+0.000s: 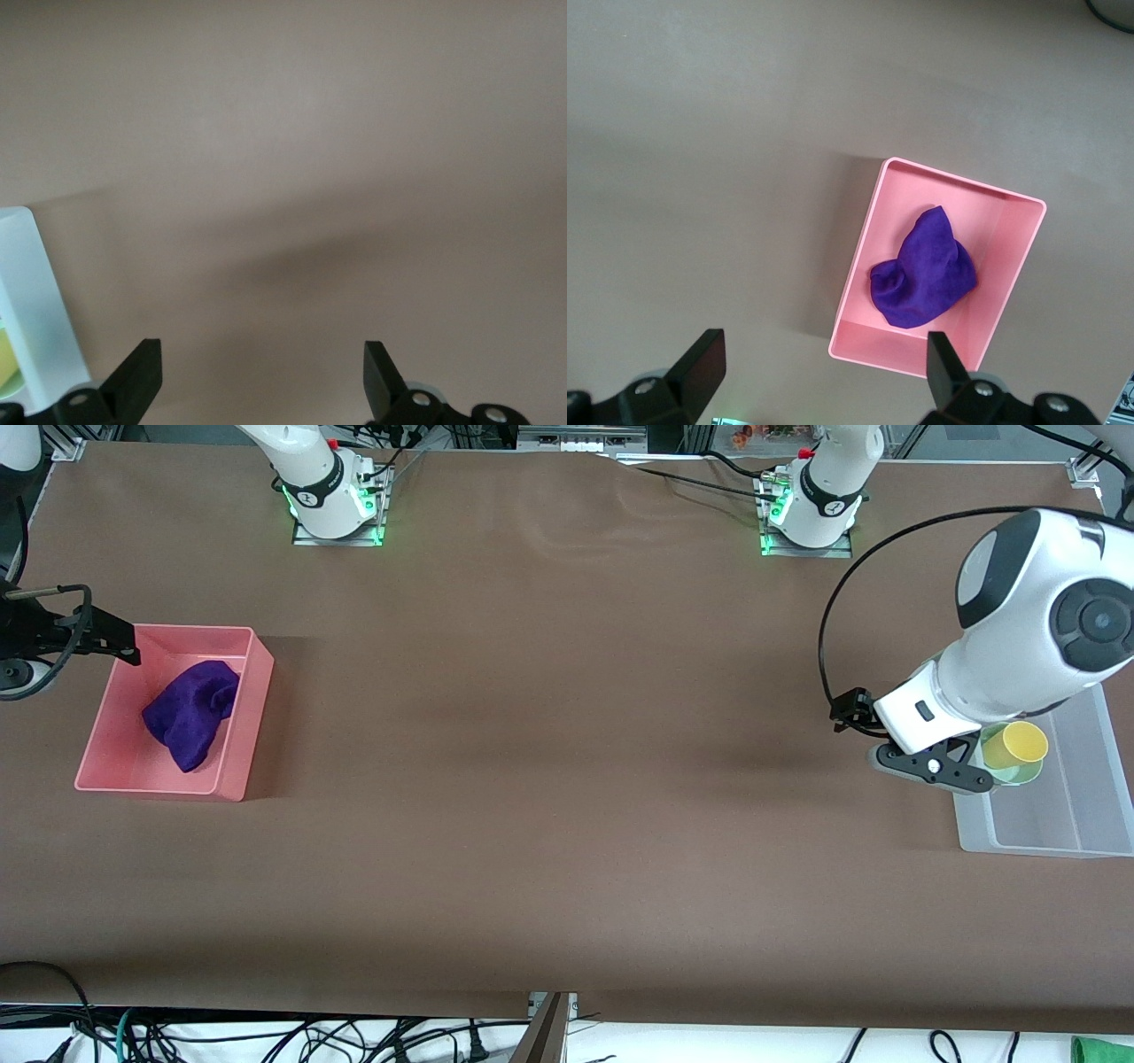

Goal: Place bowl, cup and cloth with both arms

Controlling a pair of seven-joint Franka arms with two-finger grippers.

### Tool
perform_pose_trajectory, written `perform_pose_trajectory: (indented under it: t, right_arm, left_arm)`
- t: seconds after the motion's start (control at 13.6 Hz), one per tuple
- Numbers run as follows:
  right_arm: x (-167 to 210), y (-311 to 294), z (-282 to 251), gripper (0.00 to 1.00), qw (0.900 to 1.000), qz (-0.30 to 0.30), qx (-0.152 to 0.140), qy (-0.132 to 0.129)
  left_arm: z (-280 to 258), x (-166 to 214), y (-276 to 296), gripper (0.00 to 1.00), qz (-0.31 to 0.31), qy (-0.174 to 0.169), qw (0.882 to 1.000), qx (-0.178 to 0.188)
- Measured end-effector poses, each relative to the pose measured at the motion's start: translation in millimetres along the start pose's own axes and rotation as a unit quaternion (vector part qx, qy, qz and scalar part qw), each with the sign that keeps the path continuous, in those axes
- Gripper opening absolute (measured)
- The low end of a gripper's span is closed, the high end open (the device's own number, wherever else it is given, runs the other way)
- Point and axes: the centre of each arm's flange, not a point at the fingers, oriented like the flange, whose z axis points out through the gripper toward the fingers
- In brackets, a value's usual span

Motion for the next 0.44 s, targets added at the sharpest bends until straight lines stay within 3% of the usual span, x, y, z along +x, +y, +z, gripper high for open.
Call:
perform_pose_trajectory:
  t: [0.22, 0.44]
  right_arm:
    - [0, 0, 0, 1.0, 1.0, 0.0, 0.0, 0.0]
    - [0, 0, 0, 1.0, 1.0, 0.0, 0.0, 0.0]
  left_arm:
    - [-39, -29, -19, 1.0, -0.049, 0.031, 0.998, 0.005]
    - [-43, -63, -14, 1.0, -0.093, 0.027, 0.995, 0.013]
